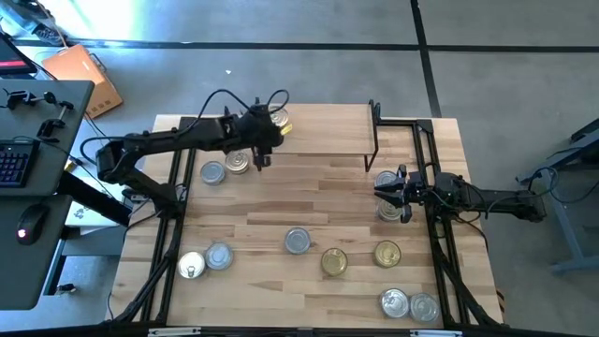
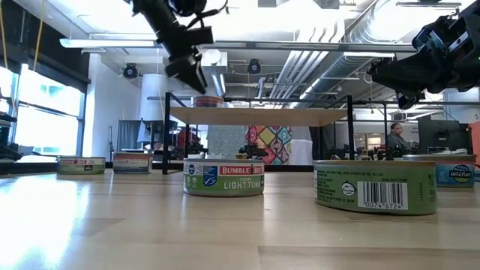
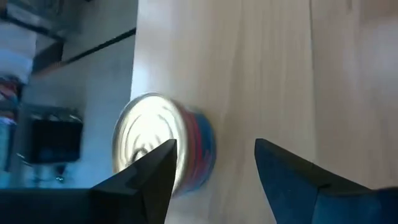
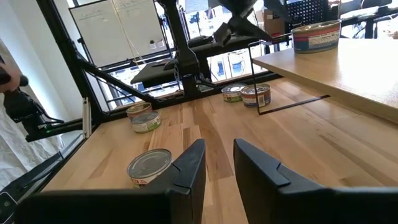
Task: Stack canned seafood by type on shelf
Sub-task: Put the blue tuna can on the shelf
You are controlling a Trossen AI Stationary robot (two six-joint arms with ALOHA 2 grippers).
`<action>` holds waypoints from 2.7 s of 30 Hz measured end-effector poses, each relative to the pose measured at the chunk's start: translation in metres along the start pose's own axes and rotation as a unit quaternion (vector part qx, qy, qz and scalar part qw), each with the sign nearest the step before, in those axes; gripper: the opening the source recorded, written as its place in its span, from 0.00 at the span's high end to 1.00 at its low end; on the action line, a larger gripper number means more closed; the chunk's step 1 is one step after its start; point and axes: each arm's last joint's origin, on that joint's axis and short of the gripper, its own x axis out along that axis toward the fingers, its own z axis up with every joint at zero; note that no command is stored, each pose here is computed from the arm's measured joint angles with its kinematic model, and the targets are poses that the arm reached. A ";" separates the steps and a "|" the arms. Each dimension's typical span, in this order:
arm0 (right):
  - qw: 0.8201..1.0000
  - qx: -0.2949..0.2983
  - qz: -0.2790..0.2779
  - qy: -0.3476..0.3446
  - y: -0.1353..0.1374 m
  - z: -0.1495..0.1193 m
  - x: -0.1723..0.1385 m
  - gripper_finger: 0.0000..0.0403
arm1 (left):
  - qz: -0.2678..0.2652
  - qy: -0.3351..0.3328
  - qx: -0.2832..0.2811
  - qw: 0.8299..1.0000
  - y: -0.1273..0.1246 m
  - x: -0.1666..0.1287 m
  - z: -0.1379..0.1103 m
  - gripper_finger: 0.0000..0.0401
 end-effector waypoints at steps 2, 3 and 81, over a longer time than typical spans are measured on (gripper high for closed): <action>1.000 0.000 0.000 0.000 0.000 0.000 0.000 0.81 | 0.005 0.004 0.017 1.000 0.004 0.003 -0.003 0.51; 1.000 0.000 0.000 0.000 0.000 0.000 0.000 0.81 | 0.007 0.007 0.021 1.000 0.006 0.005 -0.004 0.52; 1.000 0.000 0.000 0.000 0.000 0.000 0.000 0.81 | 0.020 -0.024 -0.173 0.984 0.031 0.053 -0.017 1.00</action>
